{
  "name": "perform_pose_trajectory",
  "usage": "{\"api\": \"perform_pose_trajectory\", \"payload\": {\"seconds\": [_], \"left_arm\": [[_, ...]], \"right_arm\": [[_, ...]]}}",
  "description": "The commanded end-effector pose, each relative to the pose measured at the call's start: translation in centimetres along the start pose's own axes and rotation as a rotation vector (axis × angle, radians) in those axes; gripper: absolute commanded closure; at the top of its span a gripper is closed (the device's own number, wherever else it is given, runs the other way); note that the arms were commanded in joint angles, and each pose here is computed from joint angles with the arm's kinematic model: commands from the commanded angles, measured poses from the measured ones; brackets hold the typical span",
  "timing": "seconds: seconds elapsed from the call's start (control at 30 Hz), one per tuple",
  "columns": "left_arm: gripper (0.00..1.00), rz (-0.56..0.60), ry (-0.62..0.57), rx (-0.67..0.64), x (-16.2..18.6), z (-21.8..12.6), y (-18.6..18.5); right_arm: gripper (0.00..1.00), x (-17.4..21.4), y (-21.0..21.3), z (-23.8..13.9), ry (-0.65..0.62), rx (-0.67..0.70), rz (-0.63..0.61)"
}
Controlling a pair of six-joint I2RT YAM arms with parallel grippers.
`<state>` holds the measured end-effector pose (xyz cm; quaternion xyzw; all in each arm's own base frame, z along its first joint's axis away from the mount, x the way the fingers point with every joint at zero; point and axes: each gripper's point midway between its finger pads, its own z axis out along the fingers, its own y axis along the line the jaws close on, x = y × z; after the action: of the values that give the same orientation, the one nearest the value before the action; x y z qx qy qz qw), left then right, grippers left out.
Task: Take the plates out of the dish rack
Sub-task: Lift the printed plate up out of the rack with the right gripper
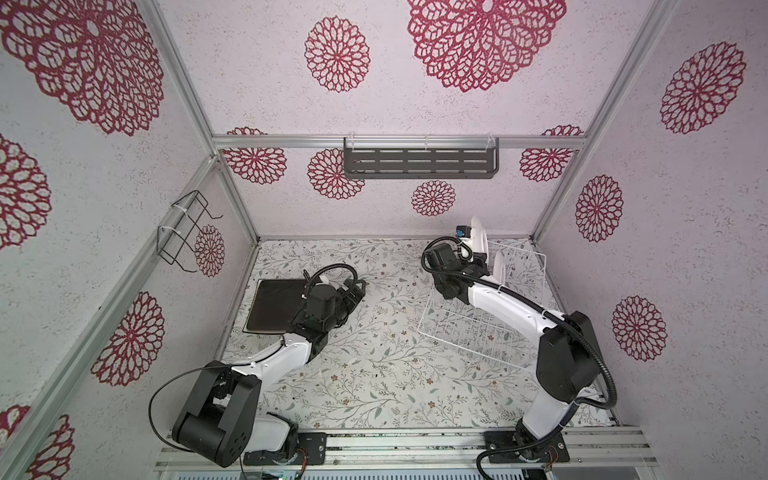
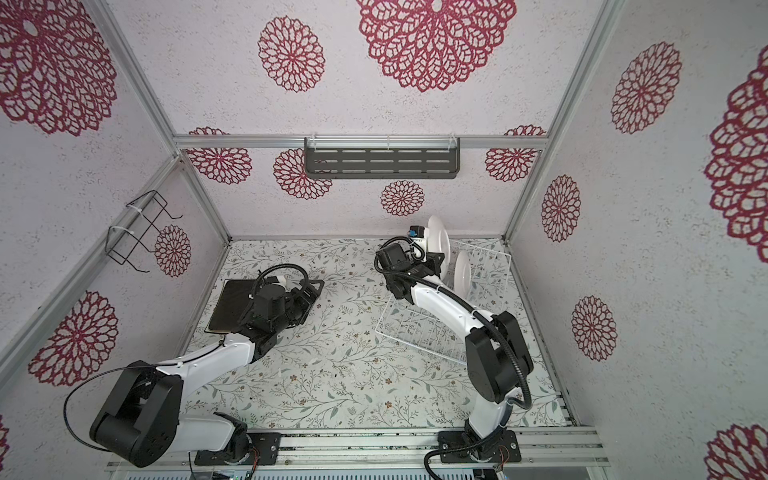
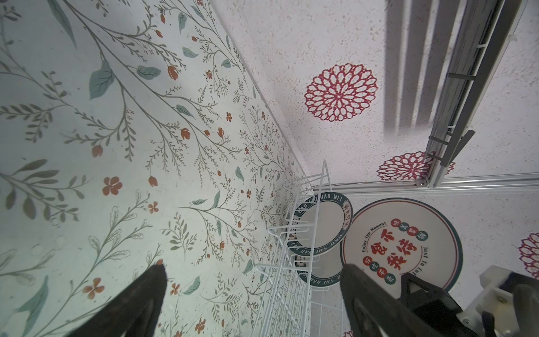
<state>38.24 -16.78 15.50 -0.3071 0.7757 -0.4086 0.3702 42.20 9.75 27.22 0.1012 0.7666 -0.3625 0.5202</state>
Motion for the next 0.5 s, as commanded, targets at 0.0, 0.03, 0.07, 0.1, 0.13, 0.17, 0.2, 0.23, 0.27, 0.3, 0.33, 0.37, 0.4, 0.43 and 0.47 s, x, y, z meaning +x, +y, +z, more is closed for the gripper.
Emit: {"api": "perform_pose_trajectory", "payload": {"seconds": [0.0,0.03,0.07,0.1,0.13,0.17,0.2,0.23,0.27,0.3,0.33,0.37,0.4,0.43,0.47], "left_arm": [[0.03,0.019,-0.017,0.047,-0.4,-0.4,-1.8],[0.03,0.02,-0.017,0.049,-0.4,-0.4,-1.8],[0.03,0.02,-0.017,0.05,-0.4,-0.4,-1.9],[0.03,0.021,-0.017,0.052,-0.4,-0.4,-2.0],[0.03,0.021,-0.017,0.053,-0.4,-0.4,-2.0],[0.03,0.023,-0.017,0.054,-0.4,-0.4,-2.1],[0.03,0.023,-0.018,0.056,-0.5,-0.4,-2.1],[0.03,0.023,-0.016,0.063,-0.4,-0.5,-2.3],[0.03,0.022,-0.013,0.076,-0.4,-0.5,-2.5],[0.03,0.017,-0.011,0.098,-0.4,-0.5,-2.9],[0.03,0.013,-0.008,0.115,-0.3,-0.6,-3.3],[0.03,0.009,-0.004,0.125,-0.3,-0.6,-3.6],[0.03,0.008,-0.002,0.128,-0.3,-0.6,-3.7],[0.03,0.009,0.0,0.129,-0.3,-0.5,-3.8],[0.03,0.009,0.002,0.133,-0.3,-0.6,-3.9]], "right_arm": [[1.0,-4.4,-4.0,-2.1,-0.088,0.049,0.144],[1.0,-4.7,-4.2,-2.4,-0.096,0.041,0.154],[1.0,-5.0,-4.4,-2.7,-0.106,0.034,0.159],[1.0,-5.2,-4.6,-3.1,-0.115,0.03,0.165],[1.0,-5.5,-4.9,-3.4,-0.126,0.027,0.176],[1.0,-5.8,-5.2,-3.8,-0.136,0.02,0.188],[1.0,-6.0,-5.4,-4.1,-0.144,0.012,0.199],[1.0,-6.2,-5.7,-4.4,-0.155,0.0,0.219],[1.0,-6.4,-6.1,-4.7,-0.167,-0.013,0.245],[1.0,-6.5,-6.3,-5.0,-0.178,-0.035,0.269],[1.0,-6.7,-6.4,-5.3,-0.191,-0.069,0.295],[1.0,-6.7,-6.7,-5.6,-0.202,-0.101,0.328],[1.0,-6.8,-6.9,-5.9,-0.211,-0.135,0.357],[1.0,-6.9,-6.9,-6.2,-0.219,-0.182,0.379],[1.0,-7.0,-7.0,-6.4,-0.225,-0.218,0.401]]}}
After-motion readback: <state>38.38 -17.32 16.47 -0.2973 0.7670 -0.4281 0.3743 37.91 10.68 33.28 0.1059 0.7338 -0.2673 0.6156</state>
